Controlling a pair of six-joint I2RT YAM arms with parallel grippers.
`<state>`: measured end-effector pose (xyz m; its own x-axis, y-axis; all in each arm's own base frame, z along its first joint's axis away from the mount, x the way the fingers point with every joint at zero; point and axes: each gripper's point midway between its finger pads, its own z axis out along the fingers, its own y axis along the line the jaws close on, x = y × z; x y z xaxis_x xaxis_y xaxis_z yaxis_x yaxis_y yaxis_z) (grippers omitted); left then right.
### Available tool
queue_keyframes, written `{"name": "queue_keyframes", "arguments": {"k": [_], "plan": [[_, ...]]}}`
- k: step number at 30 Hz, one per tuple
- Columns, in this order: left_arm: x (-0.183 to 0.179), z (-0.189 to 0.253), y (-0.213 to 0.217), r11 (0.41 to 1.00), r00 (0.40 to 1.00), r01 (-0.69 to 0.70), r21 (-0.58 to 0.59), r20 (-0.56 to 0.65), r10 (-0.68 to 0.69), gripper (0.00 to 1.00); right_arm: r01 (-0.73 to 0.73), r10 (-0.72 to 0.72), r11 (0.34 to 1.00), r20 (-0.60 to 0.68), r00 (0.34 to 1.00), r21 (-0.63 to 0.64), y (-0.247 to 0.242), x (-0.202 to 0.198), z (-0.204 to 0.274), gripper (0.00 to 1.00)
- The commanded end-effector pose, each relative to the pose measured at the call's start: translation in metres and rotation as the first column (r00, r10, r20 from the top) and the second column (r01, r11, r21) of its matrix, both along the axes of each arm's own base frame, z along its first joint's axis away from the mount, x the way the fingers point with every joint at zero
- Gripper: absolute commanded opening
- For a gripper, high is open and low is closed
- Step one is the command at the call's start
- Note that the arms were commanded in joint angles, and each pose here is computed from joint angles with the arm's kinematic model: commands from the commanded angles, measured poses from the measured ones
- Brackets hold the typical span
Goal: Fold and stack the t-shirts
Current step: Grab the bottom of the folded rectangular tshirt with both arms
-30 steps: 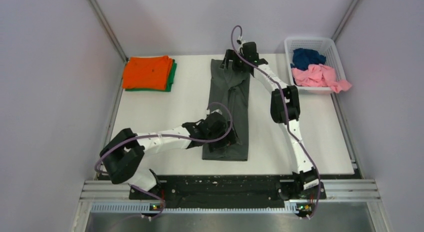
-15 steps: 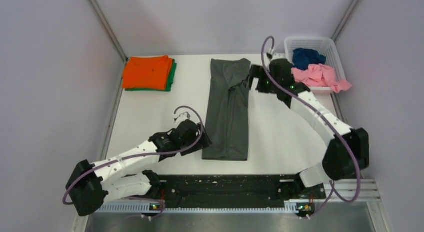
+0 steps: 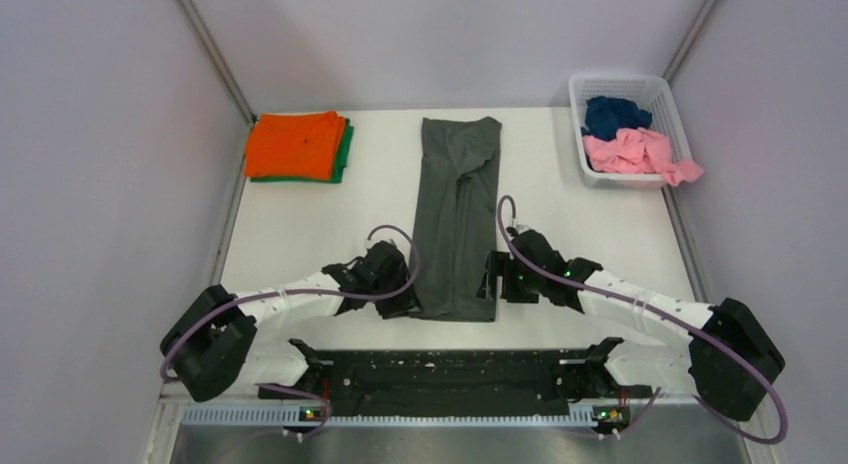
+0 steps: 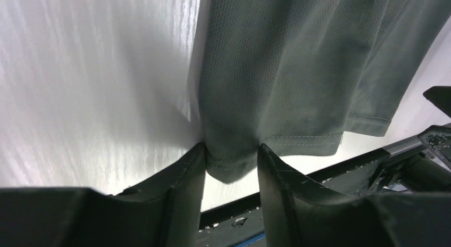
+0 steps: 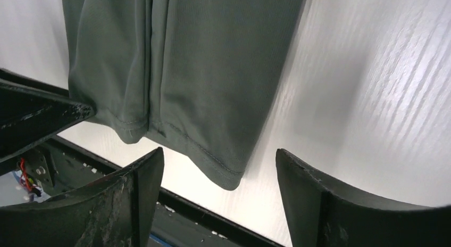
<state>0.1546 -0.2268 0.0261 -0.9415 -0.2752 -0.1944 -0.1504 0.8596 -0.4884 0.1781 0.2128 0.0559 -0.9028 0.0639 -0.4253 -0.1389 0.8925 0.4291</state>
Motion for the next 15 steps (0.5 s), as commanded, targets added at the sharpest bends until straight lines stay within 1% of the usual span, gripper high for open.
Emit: {"name": "queue_keyframes", "arguments": {"k": [1, 3, 4, 7, 8, 9, 11, 15], "plan": [[0.002, -0.018, 0.002, 0.999, 0.999, 0.007, 0.039, -0.034, -0.006, 0.39, 0.026, -0.027, 0.997, 0.004, 1.000, 0.078, 0.012, -0.005, 0.000, 0.73], [0.003, -0.021, 0.004, 0.999, 0.999, -0.007, 0.051, -0.041, 0.009, 0.26, 0.023, -0.021, 0.996, -0.017, 1.000, 0.083, 0.012, -0.010, -0.010, 0.67], [0.004, -0.022, 0.005, 0.998, 0.999, -0.014, 0.055, -0.042, 0.016, 0.22, 0.021, -0.019, 0.996, -0.023, 1.000, 0.089, 0.014, -0.011, -0.014, 0.65], [0.005, -0.025, 0.007, 0.997, 0.999, -0.024, 0.069, -0.045, 0.027, 0.09, 0.026, -0.023, 0.996, -0.040, 0.999, 0.082, 0.014, -0.013, -0.024, 0.62], [0.005, -0.026, 0.008, 0.997, 0.998, -0.027, 0.074, -0.047, 0.030, 0.01, 0.031, -0.028, 0.997, -0.046, 0.999, 0.072, 0.013, -0.013, -0.028, 0.61], [0.005, -0.027, 0.008, 0.997, 0.998, -0.027, 0.078, -0.051, 0.031, 0.00, 0.032, -0.028, 0.997, -0.053, 0.998, 0.065, 0.013, -0.014, -0.031, 0.56], [0.003, -0.027, 0.008, 0.997, 0.998, -0.026, 0.075, -0.055, 0.030, 0.00, 0.016, -0.011, 0.997, -0.066, 0.998, 0.075, 0.017, -0.019, -0.034, 0.44], [-0.010, -0.028, 0.011, 0.998, 0.996, -0.030, 0.054, -0.088, 0.034, 0.00, -0.017, 0.026, 0.995, -0.096, 0.995, 0.094, 0.021, -0.039, -0.037, 0.03]]}}
